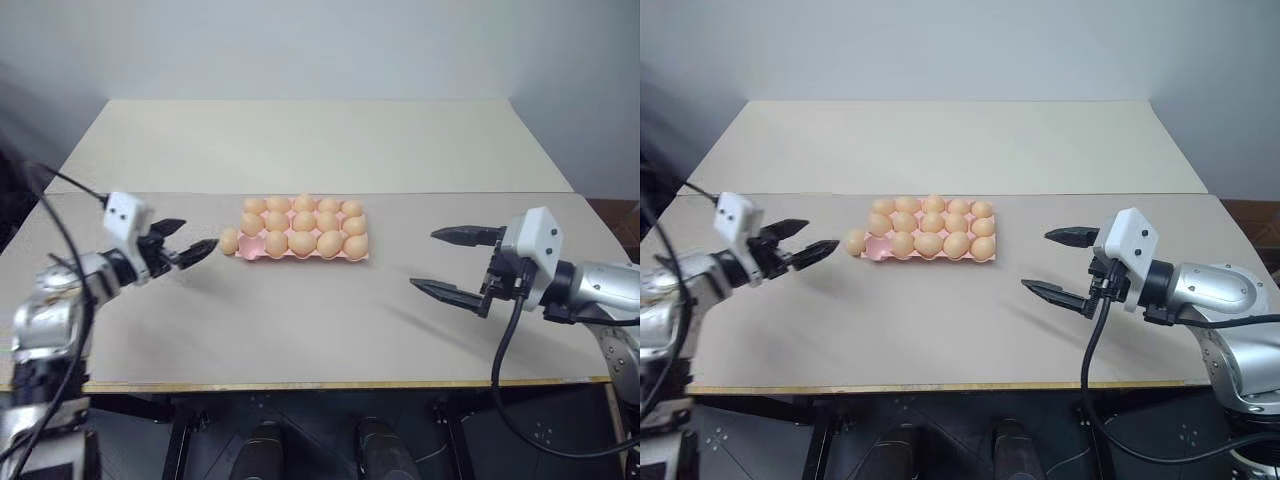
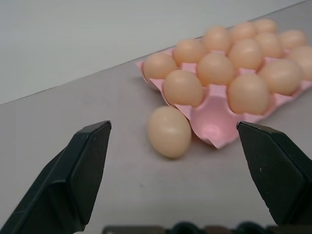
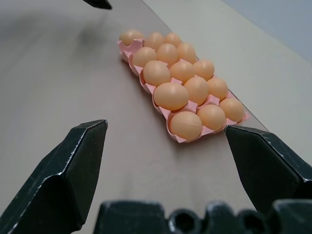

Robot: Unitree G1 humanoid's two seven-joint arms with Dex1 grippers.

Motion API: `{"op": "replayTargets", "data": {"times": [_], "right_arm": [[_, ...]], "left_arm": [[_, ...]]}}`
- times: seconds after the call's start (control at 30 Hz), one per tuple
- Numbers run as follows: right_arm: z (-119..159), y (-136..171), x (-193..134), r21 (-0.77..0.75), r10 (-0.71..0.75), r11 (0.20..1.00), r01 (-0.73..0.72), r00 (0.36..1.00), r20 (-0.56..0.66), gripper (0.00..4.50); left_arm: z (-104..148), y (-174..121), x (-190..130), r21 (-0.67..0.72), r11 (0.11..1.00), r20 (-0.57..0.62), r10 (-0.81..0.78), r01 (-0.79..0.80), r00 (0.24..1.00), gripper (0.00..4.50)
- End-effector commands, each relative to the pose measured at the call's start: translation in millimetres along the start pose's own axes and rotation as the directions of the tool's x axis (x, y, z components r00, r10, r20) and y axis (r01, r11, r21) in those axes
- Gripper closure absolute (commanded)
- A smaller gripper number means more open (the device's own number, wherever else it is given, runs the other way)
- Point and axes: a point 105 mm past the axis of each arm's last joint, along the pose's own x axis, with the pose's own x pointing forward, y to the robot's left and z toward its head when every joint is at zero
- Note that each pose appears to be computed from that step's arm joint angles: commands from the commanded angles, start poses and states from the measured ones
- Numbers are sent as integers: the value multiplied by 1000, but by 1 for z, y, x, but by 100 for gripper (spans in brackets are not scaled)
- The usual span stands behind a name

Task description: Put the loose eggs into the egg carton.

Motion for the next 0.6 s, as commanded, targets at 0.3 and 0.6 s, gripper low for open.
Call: {"op": "replayTargets", "data": {"times": [0.3, 0.6], "right_arm": [[11, 4, -6, -53, -36, 998, 37, 999, 22, 0], [13, 3, -6, -57, -40, 998, 41, 999, 19, 0]], "left_arm": [[-6, 12, 39, -7, 994, -6, 112, -112, 994, 2], [-17, 14, 54, 0, 994, -42, 107, -107, 993, 2]]}}
